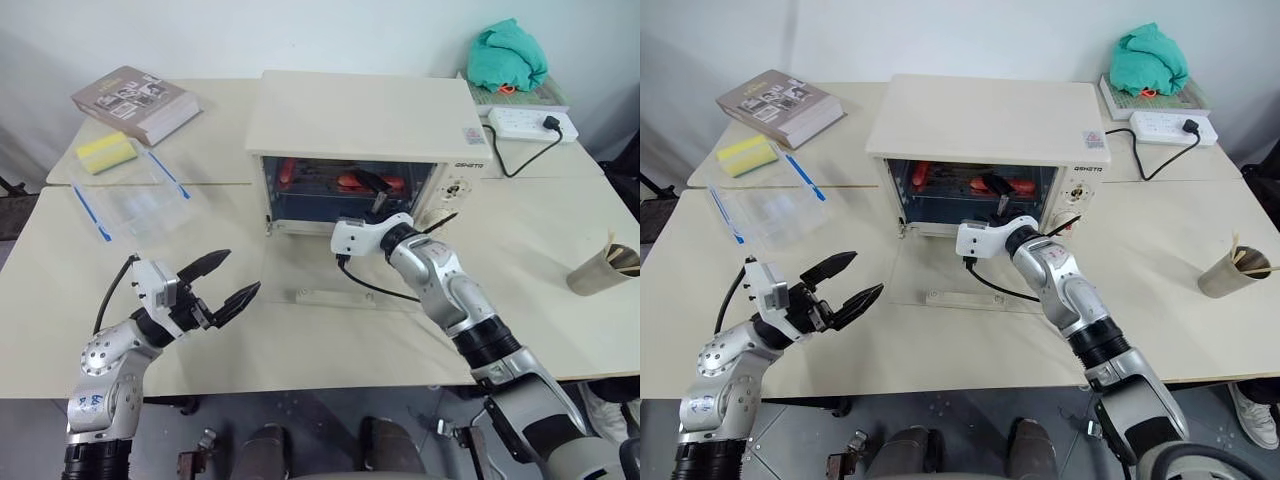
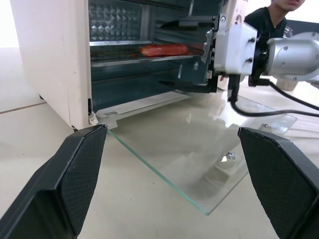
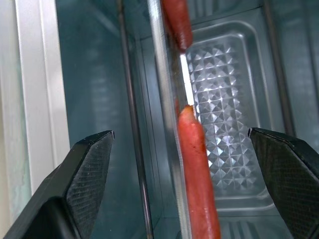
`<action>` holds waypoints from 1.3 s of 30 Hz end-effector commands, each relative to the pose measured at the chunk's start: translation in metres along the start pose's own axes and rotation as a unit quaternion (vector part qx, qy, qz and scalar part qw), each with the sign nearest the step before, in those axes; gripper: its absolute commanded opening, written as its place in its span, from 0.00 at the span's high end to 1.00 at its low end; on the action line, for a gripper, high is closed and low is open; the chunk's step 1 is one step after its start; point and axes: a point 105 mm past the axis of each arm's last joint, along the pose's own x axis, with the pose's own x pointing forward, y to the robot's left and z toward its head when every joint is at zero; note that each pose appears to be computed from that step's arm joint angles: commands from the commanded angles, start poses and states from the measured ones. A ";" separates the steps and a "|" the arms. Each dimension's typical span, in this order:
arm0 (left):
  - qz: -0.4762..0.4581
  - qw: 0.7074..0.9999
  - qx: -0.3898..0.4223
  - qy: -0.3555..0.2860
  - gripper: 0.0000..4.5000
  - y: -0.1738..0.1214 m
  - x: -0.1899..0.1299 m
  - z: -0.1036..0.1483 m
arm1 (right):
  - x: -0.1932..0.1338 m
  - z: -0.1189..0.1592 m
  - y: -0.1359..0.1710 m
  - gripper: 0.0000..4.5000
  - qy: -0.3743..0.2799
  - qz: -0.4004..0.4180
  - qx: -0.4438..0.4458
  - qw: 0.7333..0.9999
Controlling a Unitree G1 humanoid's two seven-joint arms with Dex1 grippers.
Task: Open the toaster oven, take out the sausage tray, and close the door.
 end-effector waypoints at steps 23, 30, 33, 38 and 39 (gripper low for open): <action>-0.006 1.000 0.009 -0.027 0.00 -0.003 0.000 0.014 | 0.009 -0.001 -0.008 0.71 0.016 -0.019 -0.038 0.999; -0.006 0.999 0.007 -0.032 0.00 -0.003 0.002 0.014 | 0.008 0.009 -0.016 0.98 -0.003 -0.029 -0.040 0.999; -0.006 0.999 0.004 -0.033 0.00 -0.004 0.004 0.013 | 0.007 0.019 -0.025 0.98 -0.028 -0.032 -0.036 0.998; -0.006 0.999 -0.002 -0.038 0.00 -0.003 0.008 0.013 | 0.001 0.027 -0.031 0.98 -0.055 -0.017 -0.030 0.998; -0.007 0.999 -0.002 -0.038 0.00 -0.002 0.009 0.014 | -0.001 0.029 -0.032 0.98 -0.063 -0.013 -0.036 0.997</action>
